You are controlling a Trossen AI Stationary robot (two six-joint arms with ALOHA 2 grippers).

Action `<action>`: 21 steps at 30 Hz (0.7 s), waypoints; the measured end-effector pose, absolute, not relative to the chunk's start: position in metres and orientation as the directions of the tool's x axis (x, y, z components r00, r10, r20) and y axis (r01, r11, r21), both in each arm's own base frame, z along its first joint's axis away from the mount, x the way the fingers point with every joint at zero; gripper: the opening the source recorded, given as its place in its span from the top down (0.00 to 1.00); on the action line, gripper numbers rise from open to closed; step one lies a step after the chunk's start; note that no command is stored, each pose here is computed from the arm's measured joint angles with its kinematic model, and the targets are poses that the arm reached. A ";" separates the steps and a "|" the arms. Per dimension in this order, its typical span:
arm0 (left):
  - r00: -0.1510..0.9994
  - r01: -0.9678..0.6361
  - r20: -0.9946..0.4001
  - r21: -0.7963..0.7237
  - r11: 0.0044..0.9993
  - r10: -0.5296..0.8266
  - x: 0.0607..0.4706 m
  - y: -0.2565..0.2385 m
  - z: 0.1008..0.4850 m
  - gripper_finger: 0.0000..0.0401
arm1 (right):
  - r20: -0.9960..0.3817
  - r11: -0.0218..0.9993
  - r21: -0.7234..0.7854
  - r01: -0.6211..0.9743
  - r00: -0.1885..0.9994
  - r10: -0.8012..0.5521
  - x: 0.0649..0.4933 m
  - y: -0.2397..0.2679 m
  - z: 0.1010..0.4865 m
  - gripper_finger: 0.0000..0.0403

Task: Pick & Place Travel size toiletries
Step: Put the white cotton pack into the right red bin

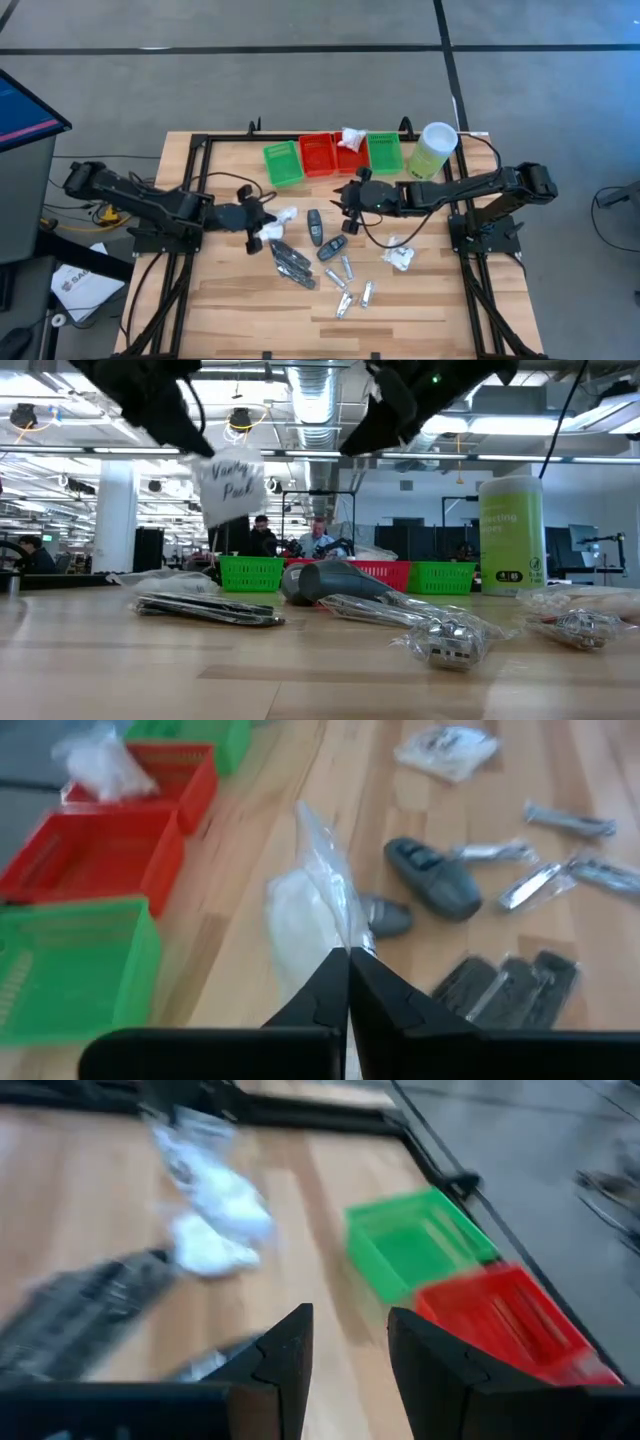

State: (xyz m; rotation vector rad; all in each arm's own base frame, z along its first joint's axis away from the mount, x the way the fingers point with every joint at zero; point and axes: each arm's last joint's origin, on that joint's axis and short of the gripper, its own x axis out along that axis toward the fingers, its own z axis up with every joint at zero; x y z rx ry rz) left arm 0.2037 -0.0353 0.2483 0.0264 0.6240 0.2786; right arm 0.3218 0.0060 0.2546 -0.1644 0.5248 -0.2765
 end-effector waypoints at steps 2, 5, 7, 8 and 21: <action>0.784 -0.232 -0.563 0.125 0.965 0.261 0.209 -0.037 0.254 1.00 | -0.450 0.964 -0.212 0.162 0.859 -0.244 0.324 0.008 0.257 0.69; 0.784 -0.212 -0.564 0.153 0.965 0.261 0.215 -0.039 0.257 1.00 | -0.427 0.973 -0.212 0.087 0.887 -0.173 0.330 0.010 0.255 0.68; 0.782 -0.204 -0.565 0.169 0.964 0.265 0.219 -0.039 0.258 1.00 | -0.419 0.977 -0.206 0.055 0.897 -0.139 0.334 0.012 0.252 0.67; 0.782 -0.204 -0.564 0.174 0.963 0.267 0.221 -0.039 0.259 1.00 | -0.404 0.979 -0.197 0.045 0.906 -0.123 0.338 0.012 0.251 0.66; 0.782 -0.181 -0.552 0.244 0.953 0.290 0.236 -0.042 0.264 1.00 | -0.364 0.979 -0.202 0.030 0.925 -0.104 0.356 0.014 0.233 0.43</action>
